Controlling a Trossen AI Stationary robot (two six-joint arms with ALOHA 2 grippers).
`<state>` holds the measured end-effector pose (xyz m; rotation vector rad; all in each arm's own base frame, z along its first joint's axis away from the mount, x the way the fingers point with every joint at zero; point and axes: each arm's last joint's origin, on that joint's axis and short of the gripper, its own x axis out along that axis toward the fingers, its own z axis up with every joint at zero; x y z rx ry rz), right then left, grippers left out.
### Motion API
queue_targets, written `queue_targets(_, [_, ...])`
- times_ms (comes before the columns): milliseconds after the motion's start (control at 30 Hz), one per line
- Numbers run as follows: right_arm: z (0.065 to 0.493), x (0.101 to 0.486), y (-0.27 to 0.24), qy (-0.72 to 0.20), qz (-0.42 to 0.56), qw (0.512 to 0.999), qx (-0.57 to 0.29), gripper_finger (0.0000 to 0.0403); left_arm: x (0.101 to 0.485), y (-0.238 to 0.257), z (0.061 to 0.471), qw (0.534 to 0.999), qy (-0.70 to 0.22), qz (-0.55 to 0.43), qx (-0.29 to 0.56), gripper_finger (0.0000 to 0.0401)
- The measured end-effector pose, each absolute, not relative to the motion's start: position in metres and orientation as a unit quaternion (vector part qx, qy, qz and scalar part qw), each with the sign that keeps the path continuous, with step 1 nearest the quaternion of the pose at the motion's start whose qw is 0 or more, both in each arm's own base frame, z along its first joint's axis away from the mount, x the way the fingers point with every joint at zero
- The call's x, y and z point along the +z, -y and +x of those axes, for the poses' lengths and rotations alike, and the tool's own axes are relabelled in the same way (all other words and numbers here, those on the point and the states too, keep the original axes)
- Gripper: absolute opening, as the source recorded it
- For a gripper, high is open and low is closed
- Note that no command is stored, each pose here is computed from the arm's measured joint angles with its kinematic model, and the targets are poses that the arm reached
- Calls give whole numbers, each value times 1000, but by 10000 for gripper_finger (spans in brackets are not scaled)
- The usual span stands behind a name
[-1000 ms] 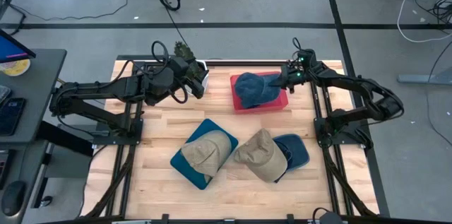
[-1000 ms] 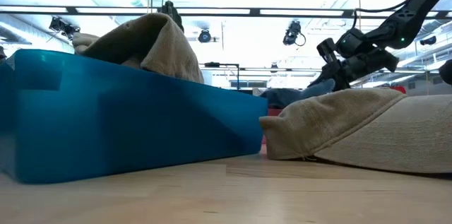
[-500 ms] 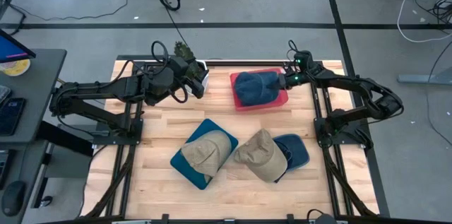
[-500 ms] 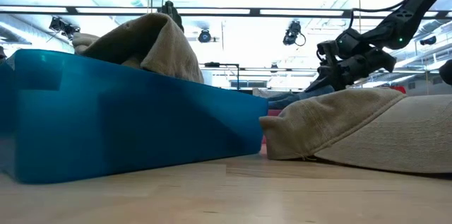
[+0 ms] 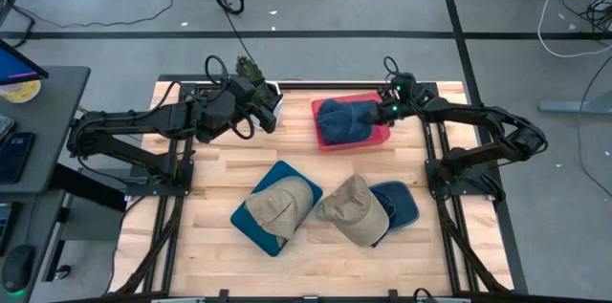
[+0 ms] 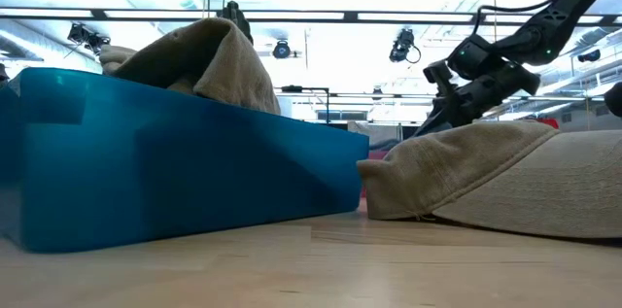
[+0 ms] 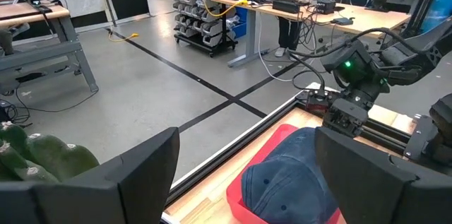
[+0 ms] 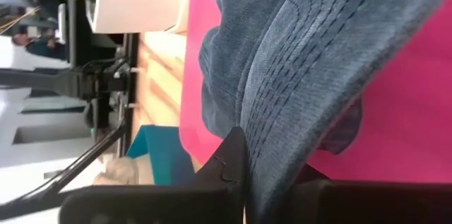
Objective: Pick & Place hat
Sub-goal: Put the blue cap into the red bin
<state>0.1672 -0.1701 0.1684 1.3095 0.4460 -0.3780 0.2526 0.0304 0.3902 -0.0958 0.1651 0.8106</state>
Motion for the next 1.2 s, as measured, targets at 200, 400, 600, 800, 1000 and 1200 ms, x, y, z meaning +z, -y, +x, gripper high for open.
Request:
queue_targets(200, [176,167,163,-210,603,743,-197,6,390,-30,253,915,-81,-47,392,332])
queue_targets(400, [179,167,160,-211,605,738,-211,9,390,-30,253,919,-82,-48,382,332])
queue_targets(600, [179,167,160,-210,613,733,-209,66,390,-30,253,920,-82,-48,381,332])
queue_targets(800, [179,168,159,-213,620,730,-194,176,390,-30,253,920,-83,-48,381,332])
queue_targets(1000, [177,174,157,-204,619,735,-188,285,388,-30,253,918,-94,-44,382,332])
queue_targets(1200, [170,179,152,-226,627,709,-231,317,388,-30,253,918,-94,-44,382,332])
